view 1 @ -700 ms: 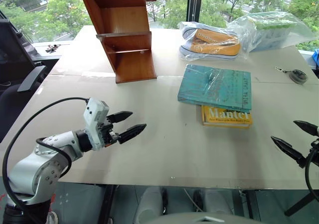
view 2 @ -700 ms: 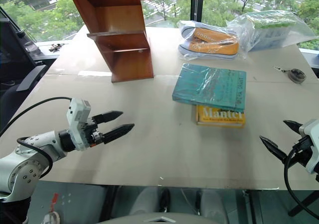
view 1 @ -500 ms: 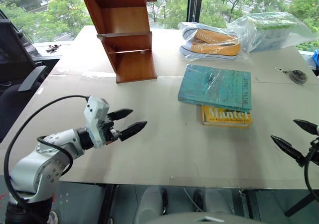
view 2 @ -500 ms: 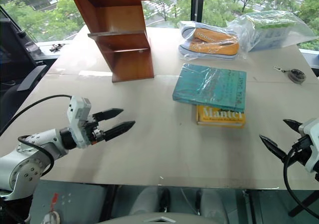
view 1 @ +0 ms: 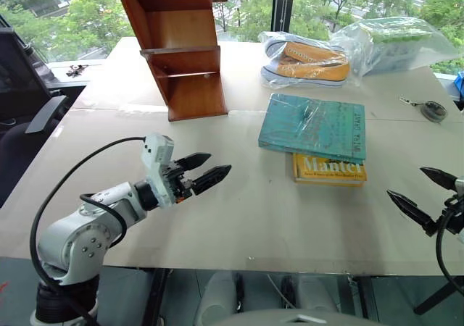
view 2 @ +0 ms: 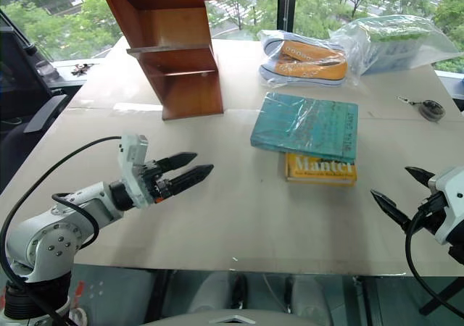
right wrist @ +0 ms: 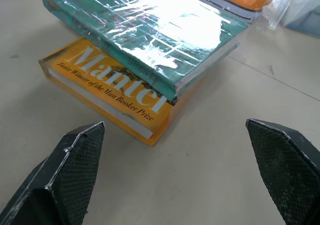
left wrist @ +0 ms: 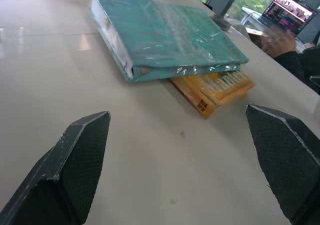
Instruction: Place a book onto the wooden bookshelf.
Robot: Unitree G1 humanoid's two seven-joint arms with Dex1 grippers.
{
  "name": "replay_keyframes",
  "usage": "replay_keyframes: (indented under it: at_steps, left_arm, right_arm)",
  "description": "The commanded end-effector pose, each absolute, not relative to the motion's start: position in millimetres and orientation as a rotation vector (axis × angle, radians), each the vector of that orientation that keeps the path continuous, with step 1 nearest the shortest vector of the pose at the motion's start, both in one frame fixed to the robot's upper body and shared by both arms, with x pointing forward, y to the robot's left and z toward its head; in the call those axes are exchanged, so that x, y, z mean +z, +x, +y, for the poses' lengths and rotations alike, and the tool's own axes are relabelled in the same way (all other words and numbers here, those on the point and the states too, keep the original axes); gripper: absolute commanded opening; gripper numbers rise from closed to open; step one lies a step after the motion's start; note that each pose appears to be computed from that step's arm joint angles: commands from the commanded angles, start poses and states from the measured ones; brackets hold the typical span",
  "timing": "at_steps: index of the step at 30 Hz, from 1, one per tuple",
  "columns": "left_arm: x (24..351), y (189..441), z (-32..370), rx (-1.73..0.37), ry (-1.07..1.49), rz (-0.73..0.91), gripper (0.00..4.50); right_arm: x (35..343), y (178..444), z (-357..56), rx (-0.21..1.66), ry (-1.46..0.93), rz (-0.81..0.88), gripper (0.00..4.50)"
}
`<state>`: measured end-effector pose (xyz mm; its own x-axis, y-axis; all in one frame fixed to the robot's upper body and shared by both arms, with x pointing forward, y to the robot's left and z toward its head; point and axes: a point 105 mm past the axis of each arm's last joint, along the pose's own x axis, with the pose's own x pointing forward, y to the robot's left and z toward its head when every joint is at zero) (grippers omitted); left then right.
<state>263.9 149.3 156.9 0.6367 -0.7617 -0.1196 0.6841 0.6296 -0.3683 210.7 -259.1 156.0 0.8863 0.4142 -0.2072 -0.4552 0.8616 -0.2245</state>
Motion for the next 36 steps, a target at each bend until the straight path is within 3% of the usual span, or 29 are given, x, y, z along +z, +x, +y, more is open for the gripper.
replay_keyframes:
  at_steps: [1,18,36]
  left_arm:
    - [161.7,261.0,140.5,-0.856,-0.443,0.315,4.45]
    - [124.7,309.3,71.7,-0.668,-1.059,0.565,4.45]
    - [112.0,339.1,-9.6,-0.599,-1.294,0.679,4.45]
  right_arm:
    - [172.7,203.8,-246.8,0.520,-0.306,0.070,4.50]
    - [185.1,185.6,-234.0,0.583,-0.373,-0.013,4.50]
    - [182.0,181.0,-231.4,0.584,-0.364,-0.018,4.50]
